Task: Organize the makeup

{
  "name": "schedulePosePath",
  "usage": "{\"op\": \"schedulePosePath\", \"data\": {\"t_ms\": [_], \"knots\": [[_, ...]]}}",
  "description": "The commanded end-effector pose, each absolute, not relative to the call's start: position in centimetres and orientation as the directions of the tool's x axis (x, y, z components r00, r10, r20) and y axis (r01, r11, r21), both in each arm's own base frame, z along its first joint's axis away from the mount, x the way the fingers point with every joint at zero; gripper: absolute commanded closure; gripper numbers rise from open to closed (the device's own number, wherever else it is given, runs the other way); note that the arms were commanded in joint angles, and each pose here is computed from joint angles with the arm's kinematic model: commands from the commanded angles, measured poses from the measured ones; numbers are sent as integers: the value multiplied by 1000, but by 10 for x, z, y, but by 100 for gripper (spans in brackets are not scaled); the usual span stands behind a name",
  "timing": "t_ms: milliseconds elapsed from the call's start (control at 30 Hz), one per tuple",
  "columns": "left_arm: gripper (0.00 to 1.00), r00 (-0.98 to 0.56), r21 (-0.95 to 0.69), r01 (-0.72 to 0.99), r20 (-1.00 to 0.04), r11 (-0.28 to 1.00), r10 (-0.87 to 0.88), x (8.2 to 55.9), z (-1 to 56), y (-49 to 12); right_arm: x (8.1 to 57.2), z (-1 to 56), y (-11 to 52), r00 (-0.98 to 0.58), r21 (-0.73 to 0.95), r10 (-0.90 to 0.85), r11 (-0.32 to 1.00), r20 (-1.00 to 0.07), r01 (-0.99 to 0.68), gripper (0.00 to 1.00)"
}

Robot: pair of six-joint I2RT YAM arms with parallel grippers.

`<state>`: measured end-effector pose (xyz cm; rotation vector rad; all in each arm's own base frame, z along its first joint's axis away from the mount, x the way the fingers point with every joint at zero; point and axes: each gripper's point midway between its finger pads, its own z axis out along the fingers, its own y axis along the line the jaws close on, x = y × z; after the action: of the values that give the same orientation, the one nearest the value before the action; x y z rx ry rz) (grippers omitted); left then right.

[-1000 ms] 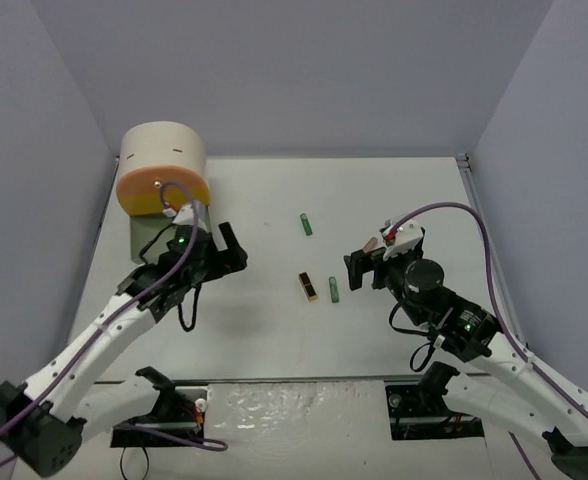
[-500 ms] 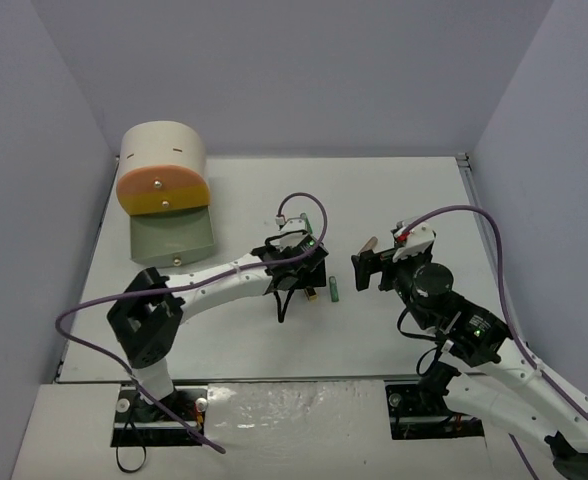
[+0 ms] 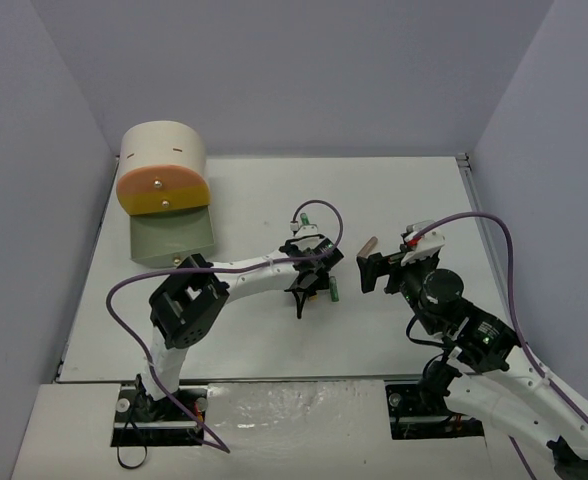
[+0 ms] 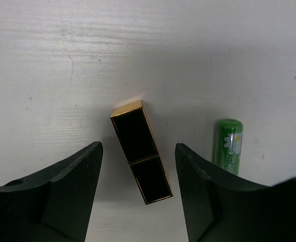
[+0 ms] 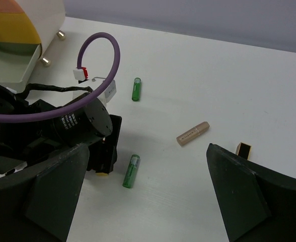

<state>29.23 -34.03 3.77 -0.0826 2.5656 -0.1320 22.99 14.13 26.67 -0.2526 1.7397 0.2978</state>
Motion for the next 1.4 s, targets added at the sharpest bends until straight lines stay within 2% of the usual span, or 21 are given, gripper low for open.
{"op": "schedulePosePath", "data": {"t_ms": [0,133,300,367,533,833,933,1033,1267,1367], "knots": [[52,-816,-144,-52,-564,988,-125,296,53,-342,235,283,137,-136,86,47,950,-990,-299,0],[75,-814,-134,-54,-568,990,-121,293,56,-334,235,282,137,-137,86,46,951,-989,-296,0],[95,-787,-129,-44,-606,991,-114,292,81,-316,235,283,137,-137,84,45,952,-990,-296,0],[100,-773,-118,-37,-626,992,-103,292,94,-304,235,282,137,-137,84,45,951,-990,-296,0],[100,-725,-78,-70,-681,994,-104,297,139,-253,235,281,137,-138,83,43,952,-989,-296,0],[100,-633,-146,-304,-708,942,-314,322,189,-116,236,278,140,-149,79,35,950,-988,-302,0],[100,-598,-180,-408,-688,895,-411,339,189,-62,236,277,140,-151,79,34,950,-988,-303,0],[100,-585,-208,-458,-662,865,-469,354,183,-34,236,277,140,-152,79,35,950,-988,-301,0],[95,-564,-229,-543,-613,808,-553,392,164,5,236,277,139,-149,82,38,950,-988,-300,0],[89,-550,-251,-556,-603,792,-577,406,159,9,235,278,138,-146,84,41,951,-988,-299,0]]}}
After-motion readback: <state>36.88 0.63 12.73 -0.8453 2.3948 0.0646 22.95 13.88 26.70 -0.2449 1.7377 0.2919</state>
